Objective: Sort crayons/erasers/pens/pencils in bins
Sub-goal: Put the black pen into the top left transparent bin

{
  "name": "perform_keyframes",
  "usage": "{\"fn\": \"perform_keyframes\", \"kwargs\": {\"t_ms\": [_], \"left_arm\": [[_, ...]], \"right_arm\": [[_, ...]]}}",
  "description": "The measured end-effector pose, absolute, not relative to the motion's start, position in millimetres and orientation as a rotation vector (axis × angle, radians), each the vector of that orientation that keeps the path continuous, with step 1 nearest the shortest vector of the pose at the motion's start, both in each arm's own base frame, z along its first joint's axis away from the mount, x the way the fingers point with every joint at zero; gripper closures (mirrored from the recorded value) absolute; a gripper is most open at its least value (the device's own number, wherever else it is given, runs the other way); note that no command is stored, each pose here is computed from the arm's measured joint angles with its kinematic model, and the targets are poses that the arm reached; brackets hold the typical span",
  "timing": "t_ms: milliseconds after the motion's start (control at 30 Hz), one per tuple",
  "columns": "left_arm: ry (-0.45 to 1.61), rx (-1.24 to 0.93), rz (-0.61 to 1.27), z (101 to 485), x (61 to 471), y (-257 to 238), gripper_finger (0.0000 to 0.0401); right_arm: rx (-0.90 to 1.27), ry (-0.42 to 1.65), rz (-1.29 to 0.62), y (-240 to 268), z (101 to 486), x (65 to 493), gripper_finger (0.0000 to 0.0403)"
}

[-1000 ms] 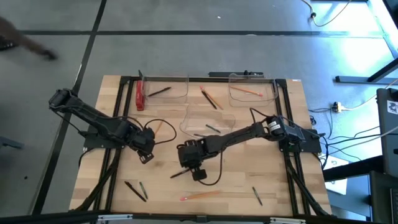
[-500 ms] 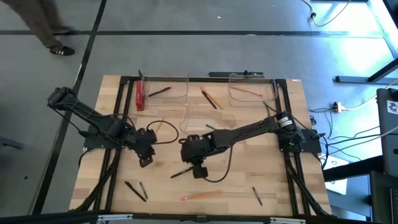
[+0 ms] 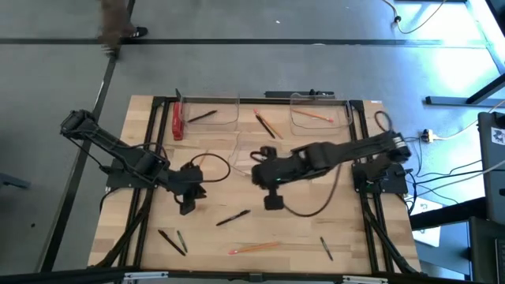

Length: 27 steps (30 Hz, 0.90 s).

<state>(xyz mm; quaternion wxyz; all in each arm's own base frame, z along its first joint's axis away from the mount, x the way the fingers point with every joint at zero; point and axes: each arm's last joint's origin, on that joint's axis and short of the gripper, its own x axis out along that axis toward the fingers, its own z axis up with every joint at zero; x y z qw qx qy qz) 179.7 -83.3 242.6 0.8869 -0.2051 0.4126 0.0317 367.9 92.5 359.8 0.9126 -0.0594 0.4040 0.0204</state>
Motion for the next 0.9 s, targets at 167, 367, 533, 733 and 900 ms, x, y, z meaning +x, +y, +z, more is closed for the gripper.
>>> {"fn": "perform_keyframes", "kwargs": {"t_ms": [167,367,533,733,900], "left_arm": [[0.852,-0.429,0.075,242.8,180.1,-82.9,0.0328],[0.857,-0.509,0.102,242.7,180.0,-83.2,0.0328],[0.863,-0.573,0.131,241.5,181.0,-83.8,0.0328],[0.803,-0.585,0.094,245.8,185.6,-86.9,0.0344],[0.702,-0.551,0.008,253.6,193.4,-91.1,0.0372]], "right_arm": [[-0.193,0.793,-0.017,83.5,385.7,342.7,0.04],[-0.251,0.824,-0.041,76.9,397.0,322.4,0.0399],[-0.273,0.876,-0.054,74.3,396.2,315.0,0.0399],[-0.292,0.887,-0.047,73.6,395.6,314.3,0.0398],[-0.298,0.899,-0.042,73.4,395.0,313.4,0.0398]]}}
